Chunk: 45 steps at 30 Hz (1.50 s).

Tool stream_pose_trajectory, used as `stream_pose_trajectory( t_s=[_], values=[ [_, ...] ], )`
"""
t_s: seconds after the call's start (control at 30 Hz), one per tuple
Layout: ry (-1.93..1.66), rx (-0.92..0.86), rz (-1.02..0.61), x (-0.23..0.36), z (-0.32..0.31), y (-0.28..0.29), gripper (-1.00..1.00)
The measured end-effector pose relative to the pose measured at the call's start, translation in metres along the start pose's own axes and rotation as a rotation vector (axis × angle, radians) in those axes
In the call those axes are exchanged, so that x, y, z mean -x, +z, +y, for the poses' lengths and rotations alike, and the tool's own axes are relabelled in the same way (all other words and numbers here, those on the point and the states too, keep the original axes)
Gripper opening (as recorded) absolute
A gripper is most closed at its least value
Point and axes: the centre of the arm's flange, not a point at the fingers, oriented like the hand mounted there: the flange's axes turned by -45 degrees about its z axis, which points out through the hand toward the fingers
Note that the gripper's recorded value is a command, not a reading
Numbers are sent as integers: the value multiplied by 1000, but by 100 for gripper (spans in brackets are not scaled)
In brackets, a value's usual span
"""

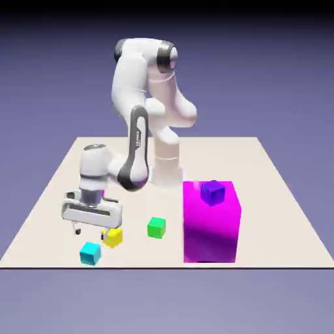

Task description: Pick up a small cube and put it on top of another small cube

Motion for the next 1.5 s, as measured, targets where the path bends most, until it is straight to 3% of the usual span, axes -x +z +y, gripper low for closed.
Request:
stream_pose_trajectory(
  t_s=[0.07,0.1,0.4,0.73,1.07,1.13,1.27,1.3,1.37,1.5],
  values=[
    [2,-2,0,3,0,24,0],
    [4,-4,1,5,-1,34,-100],
    [4,-4,0,-2,0,-35,-100],
    [-406,-200,14,-40,-194,-172,-100],
    [-783,-271,2,23,-325,-324,-100],
    [-803,-272,2,28,-329,-332,-100],
    [-803,-271,2,38,-341,-271,-100],
    [-803,-271,2,40,-341,-265,100],
    [-803,-270,3,40,-341,-265,100],
    [-803,-271,3,29,-331,-327,100]
  ],
)
